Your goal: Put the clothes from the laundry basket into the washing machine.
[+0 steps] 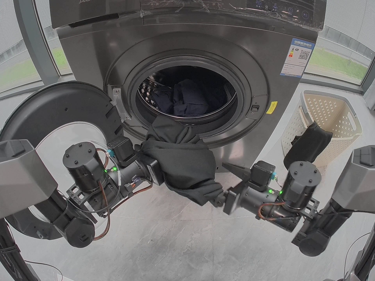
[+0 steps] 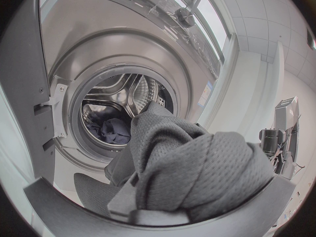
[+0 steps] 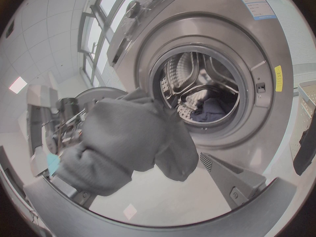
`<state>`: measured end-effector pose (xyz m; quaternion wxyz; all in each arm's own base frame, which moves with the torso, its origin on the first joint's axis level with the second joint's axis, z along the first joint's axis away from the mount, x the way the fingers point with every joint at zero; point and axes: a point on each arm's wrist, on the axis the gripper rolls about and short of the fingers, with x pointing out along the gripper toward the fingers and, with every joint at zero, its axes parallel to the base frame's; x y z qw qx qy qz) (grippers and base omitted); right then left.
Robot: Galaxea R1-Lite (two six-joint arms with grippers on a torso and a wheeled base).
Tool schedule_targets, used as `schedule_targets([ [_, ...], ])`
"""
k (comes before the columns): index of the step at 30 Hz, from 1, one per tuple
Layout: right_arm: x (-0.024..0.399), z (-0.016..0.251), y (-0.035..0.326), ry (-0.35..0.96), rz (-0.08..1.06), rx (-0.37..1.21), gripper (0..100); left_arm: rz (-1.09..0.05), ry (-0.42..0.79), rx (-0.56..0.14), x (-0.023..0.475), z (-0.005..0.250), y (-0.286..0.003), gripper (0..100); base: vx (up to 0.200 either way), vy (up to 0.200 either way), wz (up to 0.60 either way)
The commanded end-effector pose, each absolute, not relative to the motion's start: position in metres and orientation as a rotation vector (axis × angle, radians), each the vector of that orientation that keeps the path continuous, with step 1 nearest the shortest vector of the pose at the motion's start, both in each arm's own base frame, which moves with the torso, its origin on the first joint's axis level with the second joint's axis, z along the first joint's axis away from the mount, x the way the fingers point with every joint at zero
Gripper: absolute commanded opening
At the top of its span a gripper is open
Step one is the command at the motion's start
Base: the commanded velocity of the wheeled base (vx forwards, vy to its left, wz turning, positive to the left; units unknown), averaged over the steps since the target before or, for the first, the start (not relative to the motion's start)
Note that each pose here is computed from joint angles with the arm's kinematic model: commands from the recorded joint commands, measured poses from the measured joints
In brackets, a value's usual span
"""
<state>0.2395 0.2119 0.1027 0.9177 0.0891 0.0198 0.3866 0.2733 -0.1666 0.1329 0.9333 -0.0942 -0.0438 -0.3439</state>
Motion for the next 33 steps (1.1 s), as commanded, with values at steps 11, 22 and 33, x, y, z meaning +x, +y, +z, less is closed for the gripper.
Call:
schedule_targets([
  [11,0.181,0.089,0.146,0.219,0.799,0.099,100,-0.724,-0.032,-0.153,0.214,0.137,-0.139,0,0.000,0.000,0.00],
  [22,0.196,0.090,0.136,0.204,0.714,0.110,100,-0.731,-0.001,-0.075,0.215,0.123,-0.143,0,0.000,0.036,0.00],
  [33,0.198,0.089,0.135,0.210,0.706,0.112,100,-0.729,0.010,-0.039,0.218,0.117,-0.144,0,0.000,0.073,0.00],
])
